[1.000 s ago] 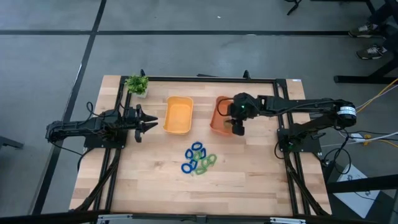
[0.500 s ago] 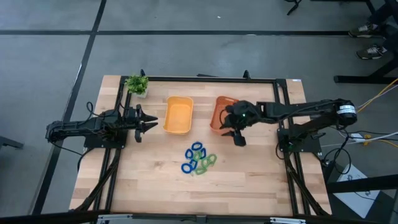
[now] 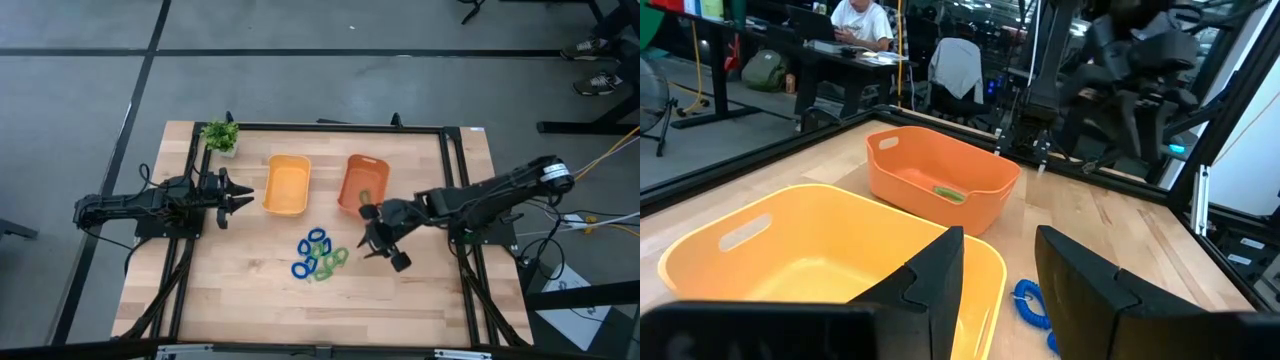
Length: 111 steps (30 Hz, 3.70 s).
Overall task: Sort spring keychains
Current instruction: Put the green spring keychain into the orange bin
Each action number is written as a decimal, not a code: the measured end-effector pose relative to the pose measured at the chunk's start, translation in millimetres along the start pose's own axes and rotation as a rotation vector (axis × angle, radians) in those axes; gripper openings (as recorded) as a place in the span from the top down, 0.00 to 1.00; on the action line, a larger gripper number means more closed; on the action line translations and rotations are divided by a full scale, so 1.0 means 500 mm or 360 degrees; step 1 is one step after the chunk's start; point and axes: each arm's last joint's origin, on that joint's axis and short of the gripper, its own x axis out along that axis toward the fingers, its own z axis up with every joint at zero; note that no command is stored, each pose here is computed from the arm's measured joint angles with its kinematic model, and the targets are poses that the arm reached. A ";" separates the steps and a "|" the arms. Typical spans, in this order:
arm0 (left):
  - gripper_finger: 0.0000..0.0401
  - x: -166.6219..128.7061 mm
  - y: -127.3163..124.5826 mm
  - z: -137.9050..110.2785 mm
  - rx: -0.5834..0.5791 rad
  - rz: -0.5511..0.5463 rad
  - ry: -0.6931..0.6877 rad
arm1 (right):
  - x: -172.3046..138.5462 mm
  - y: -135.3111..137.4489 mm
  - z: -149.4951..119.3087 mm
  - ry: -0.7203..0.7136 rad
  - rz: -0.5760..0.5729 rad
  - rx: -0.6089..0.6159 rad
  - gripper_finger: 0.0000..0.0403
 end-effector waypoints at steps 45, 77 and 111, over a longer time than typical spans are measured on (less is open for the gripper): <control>0.69 0.000 0.000 0.000 0.0000 0.0000 0.0000 | 0.211 0.014 -0.082 0.0345 -0.0128 -0.0339 0.62; 0.69 0.000 0.000 0.000 0.0000 0.0000 0.0000 | 0.247 -0.073 -0.141 0.0386 0.0045 -0.0110 0.97; 0.69 0.000 0.000 0.000 0.0000 0.0000 -0.0001 | 0.174 -0.016 -0.112 0.0682 -0.0169 -0.0302 0.97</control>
